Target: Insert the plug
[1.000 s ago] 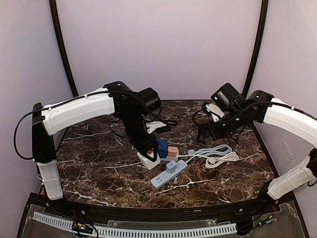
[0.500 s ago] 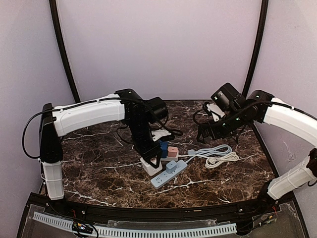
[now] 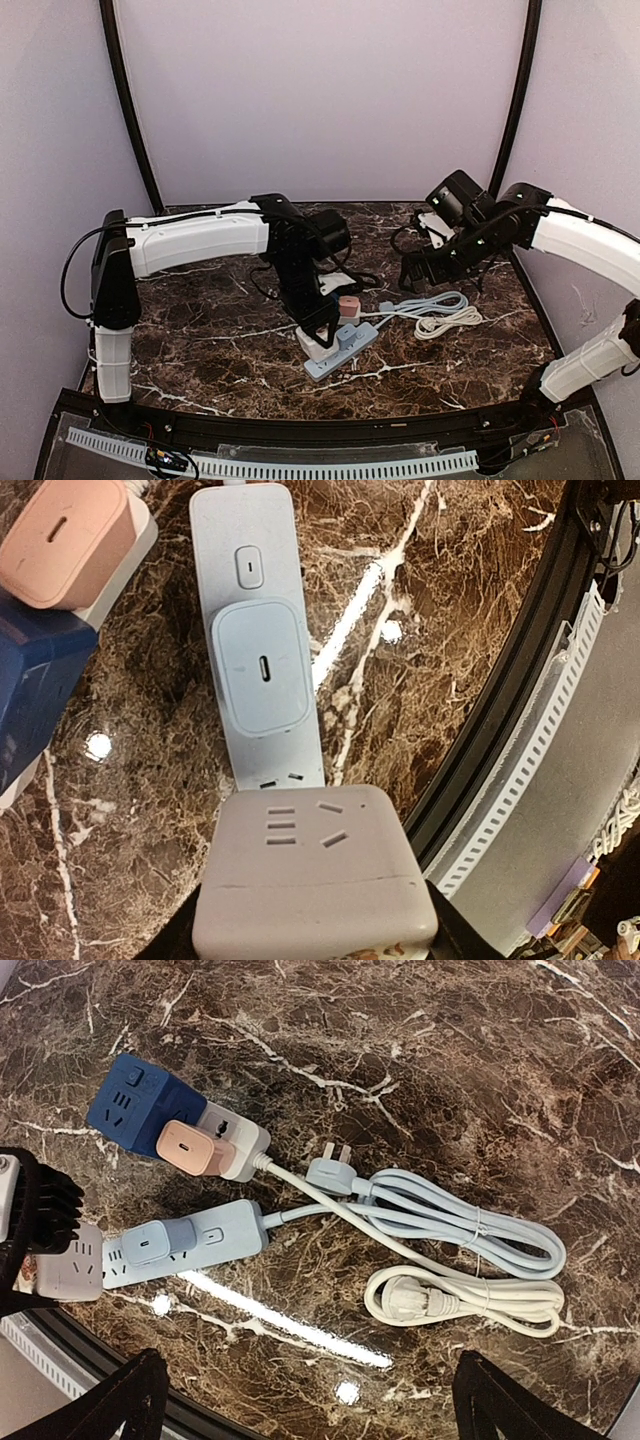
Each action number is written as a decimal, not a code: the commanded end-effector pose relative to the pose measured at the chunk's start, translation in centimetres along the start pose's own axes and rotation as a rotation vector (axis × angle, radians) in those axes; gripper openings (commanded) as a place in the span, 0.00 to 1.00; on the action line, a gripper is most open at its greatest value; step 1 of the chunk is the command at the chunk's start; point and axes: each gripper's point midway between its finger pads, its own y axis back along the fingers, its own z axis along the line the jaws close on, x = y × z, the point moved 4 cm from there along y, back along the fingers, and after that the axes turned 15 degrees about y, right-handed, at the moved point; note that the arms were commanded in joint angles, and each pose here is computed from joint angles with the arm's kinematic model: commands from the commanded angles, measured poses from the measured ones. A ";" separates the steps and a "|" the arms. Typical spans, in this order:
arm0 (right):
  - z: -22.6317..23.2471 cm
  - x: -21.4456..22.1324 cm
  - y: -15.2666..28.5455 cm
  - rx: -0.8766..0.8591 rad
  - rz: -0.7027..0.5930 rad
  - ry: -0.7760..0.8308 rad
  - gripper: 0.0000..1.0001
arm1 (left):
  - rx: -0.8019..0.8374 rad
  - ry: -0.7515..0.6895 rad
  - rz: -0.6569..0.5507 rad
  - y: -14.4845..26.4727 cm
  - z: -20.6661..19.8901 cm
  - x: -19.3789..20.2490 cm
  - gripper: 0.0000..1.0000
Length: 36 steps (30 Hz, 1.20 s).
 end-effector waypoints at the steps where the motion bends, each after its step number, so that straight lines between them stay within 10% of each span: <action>1: -0.2 0.6 0.4 0.000 0.003 -0.005 0.99 | 0.024 -0.001 0.063 -1.5 -0.8 1.1 0.16; 36: -0.4 2.2 1.3 -0.006 0.012 -0.036 0.99 | -0.057 -0.036 0.045 -2.5 0.8 0.1 0.15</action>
